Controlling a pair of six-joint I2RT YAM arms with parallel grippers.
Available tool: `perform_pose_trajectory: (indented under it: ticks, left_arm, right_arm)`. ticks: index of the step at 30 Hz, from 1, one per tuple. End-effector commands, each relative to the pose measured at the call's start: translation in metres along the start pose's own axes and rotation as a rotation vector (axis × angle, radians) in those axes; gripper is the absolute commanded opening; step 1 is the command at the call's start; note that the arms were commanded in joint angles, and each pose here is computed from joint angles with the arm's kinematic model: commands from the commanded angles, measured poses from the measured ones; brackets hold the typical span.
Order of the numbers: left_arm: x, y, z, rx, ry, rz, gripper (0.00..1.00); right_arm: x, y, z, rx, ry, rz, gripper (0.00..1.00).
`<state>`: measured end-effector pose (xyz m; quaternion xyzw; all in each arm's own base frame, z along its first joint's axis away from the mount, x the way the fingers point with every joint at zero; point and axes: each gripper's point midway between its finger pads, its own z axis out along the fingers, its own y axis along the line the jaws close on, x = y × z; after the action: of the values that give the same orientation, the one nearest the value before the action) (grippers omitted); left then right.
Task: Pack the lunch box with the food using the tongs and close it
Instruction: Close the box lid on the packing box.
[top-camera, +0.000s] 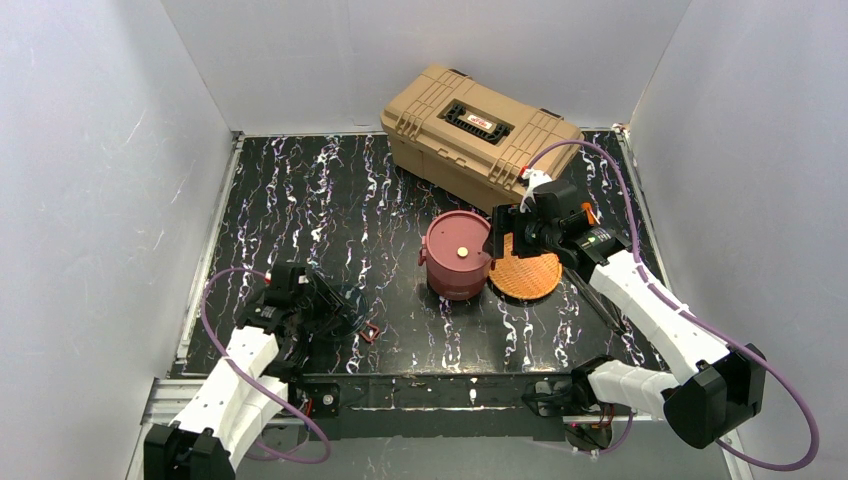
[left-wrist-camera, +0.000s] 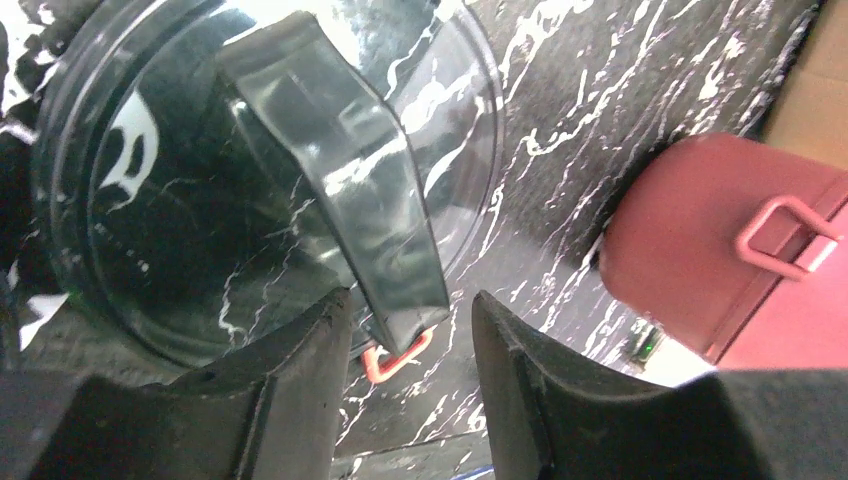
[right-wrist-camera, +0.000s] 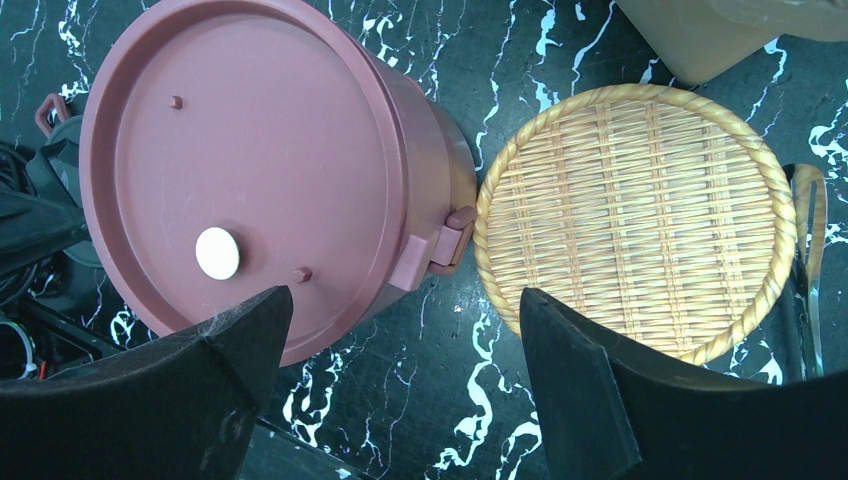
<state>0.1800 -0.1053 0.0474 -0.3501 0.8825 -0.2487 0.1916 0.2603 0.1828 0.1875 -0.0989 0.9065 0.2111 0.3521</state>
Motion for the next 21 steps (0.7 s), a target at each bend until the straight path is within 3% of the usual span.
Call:
perform_pose_trajectory:
  ticks: [1, 21]
  left_arm:
    - [-0.012, -0.004, 0.012, 0.076, -0.056, -0.058, 0.45]
    - [-0.038, 0.007, 0.014, 0.154, -0.224, -0.062, 0.3]
  right_arm:
    - [-0.023, 0.012, -0.012, -0.039, -0.077, -0.016, 0.92]
    - [-0.023, 0.013, -0.008, -0.037, -0.061, -0.002, 0.92]
